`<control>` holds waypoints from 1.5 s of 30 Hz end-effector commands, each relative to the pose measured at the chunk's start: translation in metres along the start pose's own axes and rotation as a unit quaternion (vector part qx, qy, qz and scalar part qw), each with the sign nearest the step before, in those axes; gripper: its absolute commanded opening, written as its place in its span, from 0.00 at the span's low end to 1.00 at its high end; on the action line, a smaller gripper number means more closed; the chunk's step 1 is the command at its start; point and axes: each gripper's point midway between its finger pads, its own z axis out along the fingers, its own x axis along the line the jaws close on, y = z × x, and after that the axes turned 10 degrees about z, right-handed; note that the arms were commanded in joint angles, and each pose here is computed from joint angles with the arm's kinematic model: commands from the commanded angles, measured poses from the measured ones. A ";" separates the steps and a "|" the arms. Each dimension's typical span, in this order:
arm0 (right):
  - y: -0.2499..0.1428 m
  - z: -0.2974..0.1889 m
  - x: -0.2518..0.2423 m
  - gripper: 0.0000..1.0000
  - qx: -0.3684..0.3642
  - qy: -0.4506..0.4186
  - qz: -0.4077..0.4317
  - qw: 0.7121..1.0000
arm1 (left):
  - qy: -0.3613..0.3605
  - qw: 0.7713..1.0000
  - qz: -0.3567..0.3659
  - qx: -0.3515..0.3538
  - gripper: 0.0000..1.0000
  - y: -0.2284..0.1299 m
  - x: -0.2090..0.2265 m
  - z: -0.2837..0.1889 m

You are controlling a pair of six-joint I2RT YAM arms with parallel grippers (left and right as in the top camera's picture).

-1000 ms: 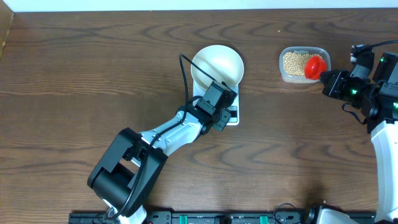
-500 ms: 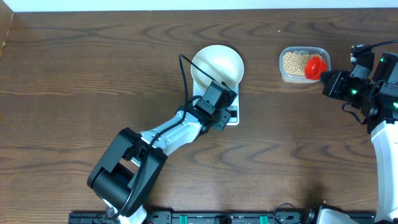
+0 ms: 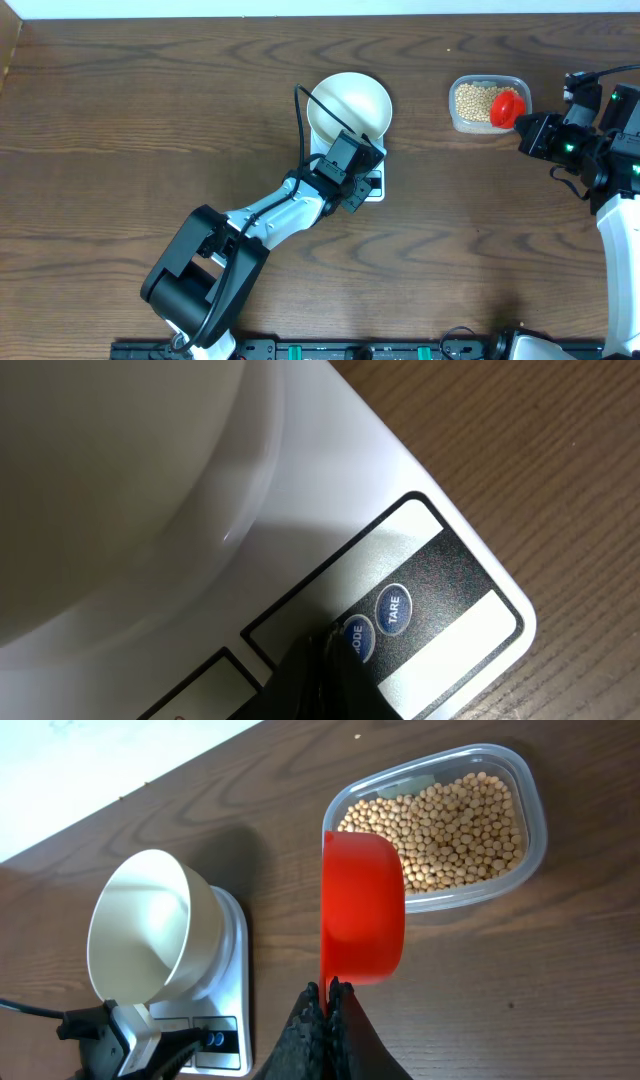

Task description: Scoop item into bowl and weigh 50g on scale

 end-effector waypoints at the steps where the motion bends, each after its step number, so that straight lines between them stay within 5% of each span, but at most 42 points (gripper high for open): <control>1: 0.003 -0.003 0.000 0.01 -0.006 -0.001 -0.006 1.000 | -0.007 0.998 -0.001 0.064 0.07 -0.045 -0.002 0.021; 21: 0.003 -0.003 0.000 0.01 -0.006 -0.001 -0.006 1.000 | -0.001 0.999 -0.004 0.044 0.07 -0.037 0.001 0.027; 32: 0.002 -0.003 0.000 0.01 -0.004 -0.001 -0.005 1.000 | 0.027 0.996 -0.049 -0.072 0.07 0.030 0.014 -0.084; 45: 0.004 -0.003 -0.001 0.01 -0.008 -0.004 -0.020 1.000 | 0.021 0.998 -0.035 -0.043 0.07 0.016 0.010 -0.081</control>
